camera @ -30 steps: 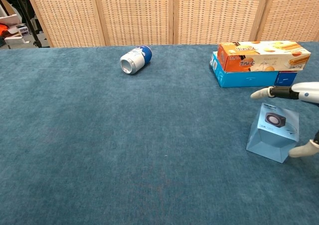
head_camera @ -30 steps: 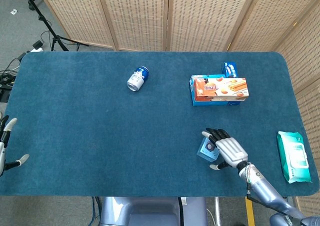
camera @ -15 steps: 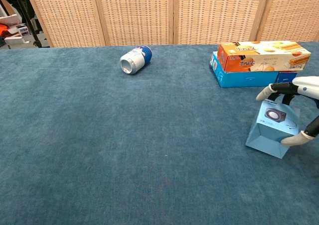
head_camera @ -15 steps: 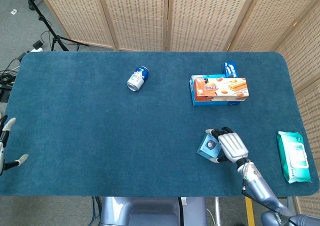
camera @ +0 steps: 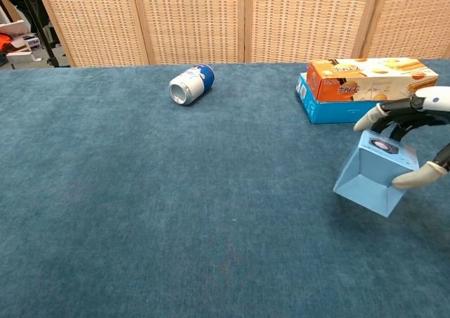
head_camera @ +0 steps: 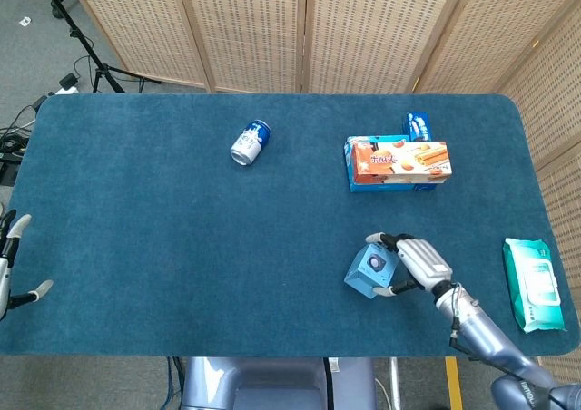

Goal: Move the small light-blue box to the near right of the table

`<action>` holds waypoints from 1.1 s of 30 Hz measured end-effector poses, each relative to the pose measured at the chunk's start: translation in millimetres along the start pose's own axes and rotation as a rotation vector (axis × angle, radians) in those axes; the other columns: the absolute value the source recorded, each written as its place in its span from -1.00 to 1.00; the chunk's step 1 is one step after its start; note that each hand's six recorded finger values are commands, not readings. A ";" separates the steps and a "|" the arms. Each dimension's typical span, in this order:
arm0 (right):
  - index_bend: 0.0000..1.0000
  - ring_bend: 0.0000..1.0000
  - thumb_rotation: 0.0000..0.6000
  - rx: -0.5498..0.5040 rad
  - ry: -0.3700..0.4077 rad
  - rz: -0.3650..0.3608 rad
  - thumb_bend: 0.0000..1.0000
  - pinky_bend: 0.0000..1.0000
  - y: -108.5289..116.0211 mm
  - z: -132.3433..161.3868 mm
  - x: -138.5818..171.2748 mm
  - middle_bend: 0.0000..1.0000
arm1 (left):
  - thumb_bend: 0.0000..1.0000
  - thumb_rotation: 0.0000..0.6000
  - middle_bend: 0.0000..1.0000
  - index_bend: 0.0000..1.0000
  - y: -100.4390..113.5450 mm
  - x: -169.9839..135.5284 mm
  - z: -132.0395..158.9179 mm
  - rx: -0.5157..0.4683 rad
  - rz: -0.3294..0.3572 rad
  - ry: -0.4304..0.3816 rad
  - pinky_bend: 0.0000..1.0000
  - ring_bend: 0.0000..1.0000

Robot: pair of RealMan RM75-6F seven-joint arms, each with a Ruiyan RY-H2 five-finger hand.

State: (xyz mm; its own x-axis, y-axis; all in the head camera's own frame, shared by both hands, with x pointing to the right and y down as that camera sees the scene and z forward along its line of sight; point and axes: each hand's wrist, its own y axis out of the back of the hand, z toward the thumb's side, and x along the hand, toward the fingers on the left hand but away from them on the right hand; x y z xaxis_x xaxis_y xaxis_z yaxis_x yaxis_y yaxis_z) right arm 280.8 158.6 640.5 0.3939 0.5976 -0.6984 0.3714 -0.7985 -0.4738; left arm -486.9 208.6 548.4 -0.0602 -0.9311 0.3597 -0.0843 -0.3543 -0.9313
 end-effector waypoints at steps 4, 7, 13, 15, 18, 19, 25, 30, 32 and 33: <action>-0.26 -0.11 1.00 -0.156 -0.039 0.147 0.32 -0.61 1.1 1.8 -2.3 -0.11 | -1.00 1.00 -1.00 -1.00 -1.0 0.2 0.5 0.002 -0.003 0.000 -1.00 -1.00; -0.26 -0.11 1.00 -0.223 -0.088 0.261 0.34 -0.61 -2.1 2.8 -3.4 -0.11 | -1.00 1.00 -1.00 -1.00 -2.3 0.4 1.2 0.006 -0.008 0.000 -1.00 -1.00; -0.32 -0.35 1.00 -0.158 -0.128 0.394 0.29 -0.61 -4.6 3.7 -10.7 -0.37 | -1.00 1.00 -1.00 -1.00 -1.1 0.8 -0.1 0.000 -0.004 0.007 -1.00 -1.00; -0.49 -0.70 1.00 -0.119 -0.133 0.403 0.10 -0.62 -3.4 -1.2 -14.2 -0.73 | -1.00 1.00 -1.00 -1.00 -0.4 1.1 -0.9 -0.003 -0.003 0.009 -1.00 -1.00; -0.90 -1.00 1.00 -0.100 -0.137 0.416 -0.21 -0.73 -5.9 -5.9 -16.2 -1.00 | -1.00 1.00 -1.00 -1.00 -0.2 1.3 -1.4 -0.004 -0.004 0.010 -1.00 -1.00; -0.98 -1.00 1.00 -0.095 -0.135 0.418 -0.26 -0.76 -6.3 -6.9 -16.6 -1.00 | -1.00 1.00 -1.00 -1.00 -0.2 1.3 -1.5 -0.003 -0.004 0.009 -1.00 -1.00; -1.00 -1.00 1.00 -0.064 -0.098 0.374 -0.27 -0.78 3.2 -9.3 -21.8 -1.00 | -1.00 1.00 -1.00 -1.00 0.9 1.2 -1.7 -0.002 0.001 0.010 -1.00 -1.00; -1.00 -1.00 1.00 -0.043 -0.065 0.301 -0.27 -0.78 18.1 -11.8 -23.9 -1.00 | -1.00 1.00 -1.00 -1.00 1.0 -0.1 -0.3 0.001 0.006 0.006 -1.00 -1.00; -1.00 -1.00 1.00 -0.055 -0.057 0.277 -0.27 -0.79 23.9 -10.5 -22.3 -1.00 | -1.00 1.00 -1.00 -1.00 1.0 -0.4 -0.1 0.001 0.007 0.006 -1.00 -1.00; -1.00 -1.00 1.00 -0.059 -0.051 0.268 -0.27 -0.79 26.4 -9.1 -21.0 -1.00 | -1.00 1.00 -1.00 -1.00 0.9 -0.5 -0.1 0.001 0.007 0.006 -1.00 -1.00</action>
State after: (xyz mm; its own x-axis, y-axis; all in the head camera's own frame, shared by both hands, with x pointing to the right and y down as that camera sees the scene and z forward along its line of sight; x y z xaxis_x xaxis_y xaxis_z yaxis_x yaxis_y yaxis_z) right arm 290.0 125.6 647.5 0.4427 0.3598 -0.8213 0.3082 -0.9212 -0.2374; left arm -487.0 208.7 547.4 -0.0667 -0.9330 0.3536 -0.0829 -0.3479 -0.9338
